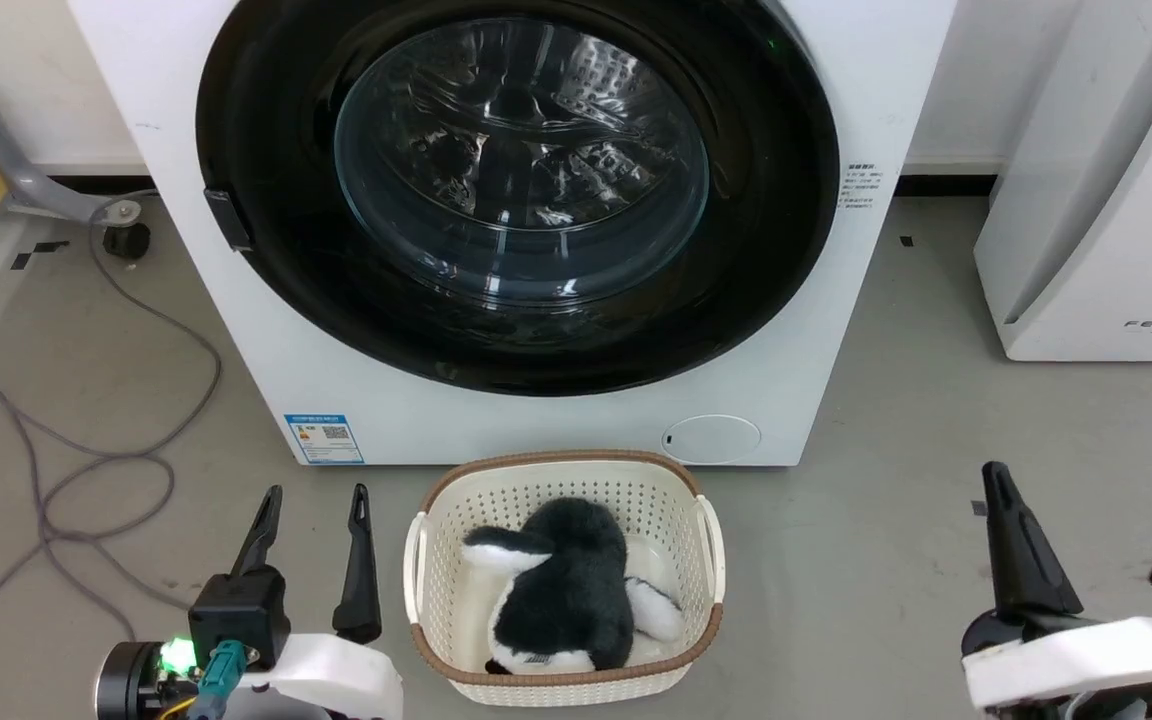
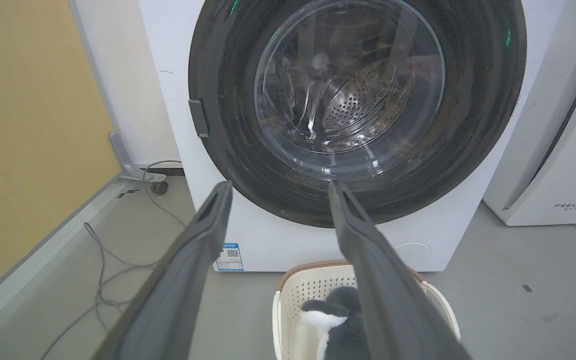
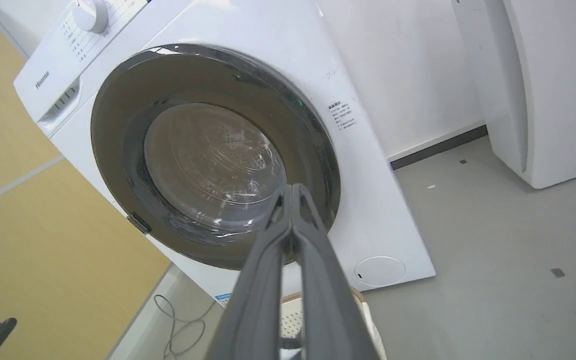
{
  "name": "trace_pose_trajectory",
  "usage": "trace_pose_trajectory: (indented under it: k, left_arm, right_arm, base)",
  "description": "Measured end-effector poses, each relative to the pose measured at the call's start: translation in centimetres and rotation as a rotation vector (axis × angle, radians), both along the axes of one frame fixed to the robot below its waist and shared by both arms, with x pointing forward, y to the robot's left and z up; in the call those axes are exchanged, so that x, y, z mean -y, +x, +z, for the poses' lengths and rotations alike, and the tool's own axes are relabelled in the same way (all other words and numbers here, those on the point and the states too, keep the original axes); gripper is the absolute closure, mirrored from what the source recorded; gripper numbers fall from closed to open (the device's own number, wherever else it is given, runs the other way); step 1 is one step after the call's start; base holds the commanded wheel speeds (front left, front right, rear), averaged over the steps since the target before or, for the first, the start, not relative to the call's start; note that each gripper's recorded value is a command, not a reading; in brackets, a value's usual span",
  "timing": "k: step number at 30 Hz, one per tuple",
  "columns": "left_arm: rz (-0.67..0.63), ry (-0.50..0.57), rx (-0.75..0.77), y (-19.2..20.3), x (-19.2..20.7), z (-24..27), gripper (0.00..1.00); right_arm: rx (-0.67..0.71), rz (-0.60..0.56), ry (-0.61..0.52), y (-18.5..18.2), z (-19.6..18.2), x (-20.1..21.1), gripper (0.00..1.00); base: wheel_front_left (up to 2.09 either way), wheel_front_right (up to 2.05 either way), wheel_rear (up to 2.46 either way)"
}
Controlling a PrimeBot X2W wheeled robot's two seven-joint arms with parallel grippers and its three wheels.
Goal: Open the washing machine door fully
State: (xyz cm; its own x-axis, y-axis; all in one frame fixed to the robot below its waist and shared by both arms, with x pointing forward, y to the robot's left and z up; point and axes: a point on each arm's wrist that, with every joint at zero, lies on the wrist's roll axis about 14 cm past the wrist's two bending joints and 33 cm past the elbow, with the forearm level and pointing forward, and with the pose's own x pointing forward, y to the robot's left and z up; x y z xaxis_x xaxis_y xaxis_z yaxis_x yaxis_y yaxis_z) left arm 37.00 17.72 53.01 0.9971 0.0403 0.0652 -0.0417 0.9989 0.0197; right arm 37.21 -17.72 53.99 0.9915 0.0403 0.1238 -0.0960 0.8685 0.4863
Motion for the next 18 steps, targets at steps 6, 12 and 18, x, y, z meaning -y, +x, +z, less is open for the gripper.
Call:
trace_pose_trajectory:
  k: [6, 12, 18]
  left_arm:
    - [0.007, -0.005, 0.015, 0.2, -0.1, 0.3, 0.0]
    - [0.012, -0.006, 0.028, 0.5, -0.1, 0.5, 0.0]
    - [0.017, -0.005, 0.038, 0.9, -0.1, 0.5, 0.0]
  right_arm:
    - [0.021, -0.016, 0.221, 0.6, 0.5, 0.7, 1.0]
    - [0.022, -0.048, 0.362, 1.4, 0.6, 2.3, 1.0]
    - [0.007, -0.068, 0.442, 2.6, 0.2, 3.3, 1.0]
  base:
    - [0.0, 0.0, 0.0]
    - [0.0, 0.0, 0.0]
    - [0.0, 0.0, 0.0]
